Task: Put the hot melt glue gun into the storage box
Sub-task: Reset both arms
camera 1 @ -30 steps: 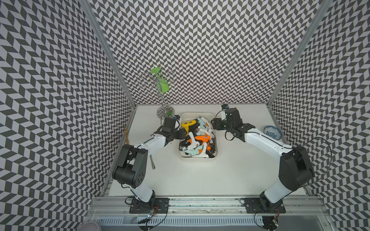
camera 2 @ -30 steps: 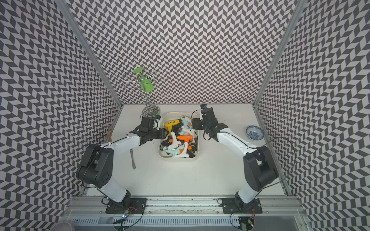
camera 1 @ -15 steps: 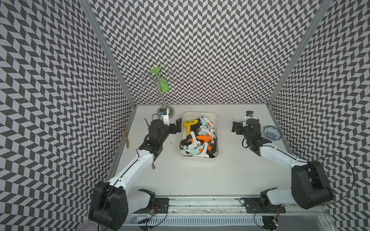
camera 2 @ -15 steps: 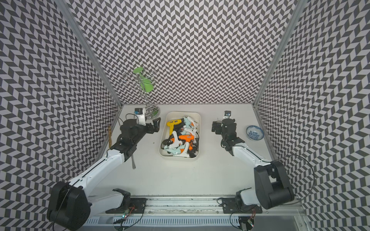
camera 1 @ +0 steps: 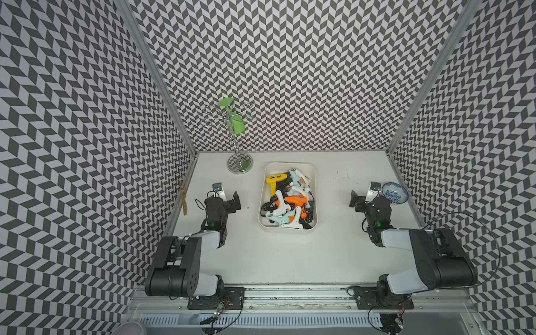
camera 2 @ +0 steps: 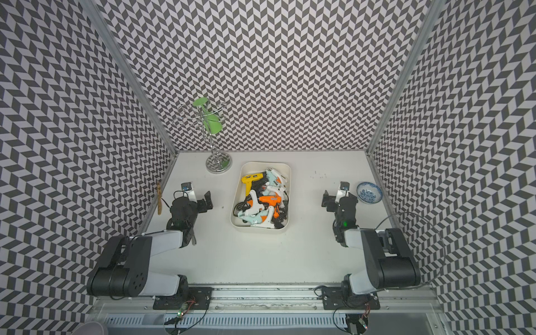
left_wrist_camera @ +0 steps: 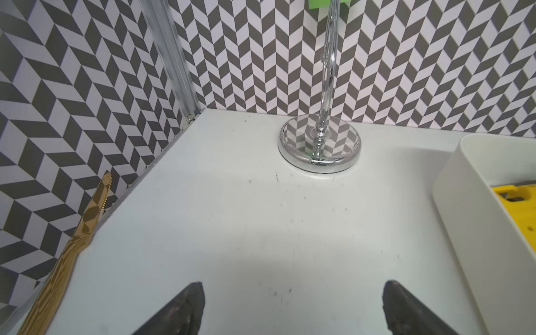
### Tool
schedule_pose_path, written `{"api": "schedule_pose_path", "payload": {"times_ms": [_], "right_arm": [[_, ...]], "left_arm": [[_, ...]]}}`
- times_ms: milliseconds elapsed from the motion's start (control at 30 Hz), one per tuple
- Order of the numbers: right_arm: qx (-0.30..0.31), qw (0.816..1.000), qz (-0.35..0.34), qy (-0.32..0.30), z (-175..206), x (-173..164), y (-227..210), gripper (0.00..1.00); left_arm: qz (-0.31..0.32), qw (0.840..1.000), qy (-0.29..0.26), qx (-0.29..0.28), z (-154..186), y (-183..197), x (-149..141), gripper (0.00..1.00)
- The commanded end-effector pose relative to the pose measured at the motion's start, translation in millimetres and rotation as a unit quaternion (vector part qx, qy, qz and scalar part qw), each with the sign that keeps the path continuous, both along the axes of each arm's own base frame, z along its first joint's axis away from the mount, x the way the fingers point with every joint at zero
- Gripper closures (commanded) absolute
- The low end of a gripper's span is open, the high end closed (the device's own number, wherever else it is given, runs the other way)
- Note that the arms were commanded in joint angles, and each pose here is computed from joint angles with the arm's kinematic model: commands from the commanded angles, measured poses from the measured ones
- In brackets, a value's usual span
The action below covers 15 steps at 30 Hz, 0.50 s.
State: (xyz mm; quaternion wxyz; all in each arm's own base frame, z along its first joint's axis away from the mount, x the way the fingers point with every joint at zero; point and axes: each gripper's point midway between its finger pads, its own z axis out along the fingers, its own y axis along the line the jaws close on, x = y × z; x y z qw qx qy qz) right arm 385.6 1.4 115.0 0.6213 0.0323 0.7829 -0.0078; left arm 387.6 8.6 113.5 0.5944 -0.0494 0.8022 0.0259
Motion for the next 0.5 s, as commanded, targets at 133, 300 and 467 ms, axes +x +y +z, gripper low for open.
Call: {"api": "schedule_pose_path", "payload": {"times_ms": [133,300,467], "right_arm": [[-0.007,0.995,0.053,-0.081,32.7,5.1,11.4,0.01],[-0.004,0.993,0.058,-0.105,38.5,-0.7,11.9,0.01],[-0.004,0.993,0.058,-0.1,37.3,0.7,12.1,0.01]], "left_arm": [[-0.036,0.992,-0.117,0.02,30.4,-6.4,-0.9,0.0],[-0.037,0.993,-0.111,0.018,29.4,-6.3,0.0,0.0],[-0.037,0.993,-0.111,0.019,29.2,-6.4,0.3,0.0]]}}
